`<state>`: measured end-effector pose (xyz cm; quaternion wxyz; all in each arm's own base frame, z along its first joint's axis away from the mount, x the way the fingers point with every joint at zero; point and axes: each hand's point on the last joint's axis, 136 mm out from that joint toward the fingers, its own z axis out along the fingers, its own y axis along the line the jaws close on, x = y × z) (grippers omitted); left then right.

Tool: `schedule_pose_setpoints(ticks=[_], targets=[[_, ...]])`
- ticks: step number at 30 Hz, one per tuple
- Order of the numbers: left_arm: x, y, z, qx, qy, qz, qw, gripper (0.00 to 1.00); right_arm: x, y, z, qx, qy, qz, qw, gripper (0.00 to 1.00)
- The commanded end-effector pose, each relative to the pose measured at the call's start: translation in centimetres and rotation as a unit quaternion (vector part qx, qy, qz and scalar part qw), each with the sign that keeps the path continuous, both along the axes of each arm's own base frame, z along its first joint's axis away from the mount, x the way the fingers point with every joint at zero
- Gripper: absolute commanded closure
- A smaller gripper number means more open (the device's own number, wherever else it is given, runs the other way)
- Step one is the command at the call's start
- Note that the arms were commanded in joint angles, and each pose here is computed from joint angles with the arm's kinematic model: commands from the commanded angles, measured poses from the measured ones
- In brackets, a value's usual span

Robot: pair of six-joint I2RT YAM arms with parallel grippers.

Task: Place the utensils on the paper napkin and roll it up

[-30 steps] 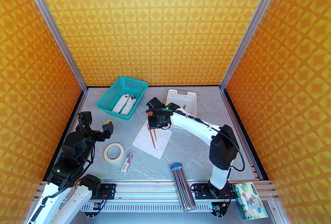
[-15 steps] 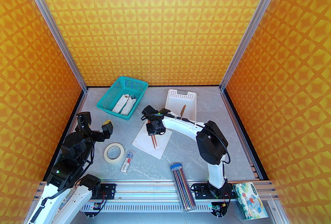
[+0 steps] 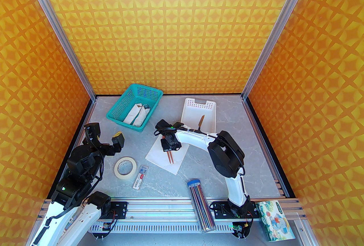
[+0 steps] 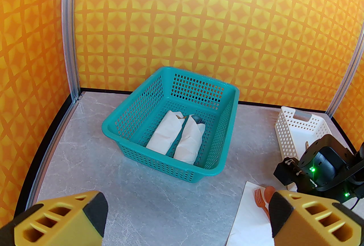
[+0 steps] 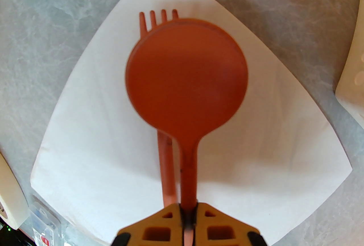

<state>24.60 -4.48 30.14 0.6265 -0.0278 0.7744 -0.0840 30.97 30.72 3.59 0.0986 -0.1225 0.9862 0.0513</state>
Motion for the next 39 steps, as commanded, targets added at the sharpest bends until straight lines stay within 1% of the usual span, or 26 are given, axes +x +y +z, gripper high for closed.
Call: schedule_pose_setpoints(ticks=[1, 20, 31, 39], targets=[[0.0, 0.4, 0.3, -0.004, 0.0, 0.01, 1.0, 0.01, 0.2, -0.4, -0.9, -0.016, -0.002, -0.007, 1.0, 0.9], [0.2, 0.3, 0.6, -0.003, -0.003, 0.01, 1.0, 0.01, 0.8, 0.1, -1.3, -0.015, -0.006, -0.006, 1.0, 0.89], [0.4, 0.2, 0.6, -0.002, -0.003, 0.01, 1.0, 0.01, 1.6, 0.5, -0.7, -0.016, -0.017, -0.006, 1.0, 0.88], [0.4, 0.2, 0.6, 0.0, -0.002, 0.009, 1.0, 0.01, 1.1, 0.1, -1.7, -0.025, -0.005, -0.006, 1.0, 0.88]])
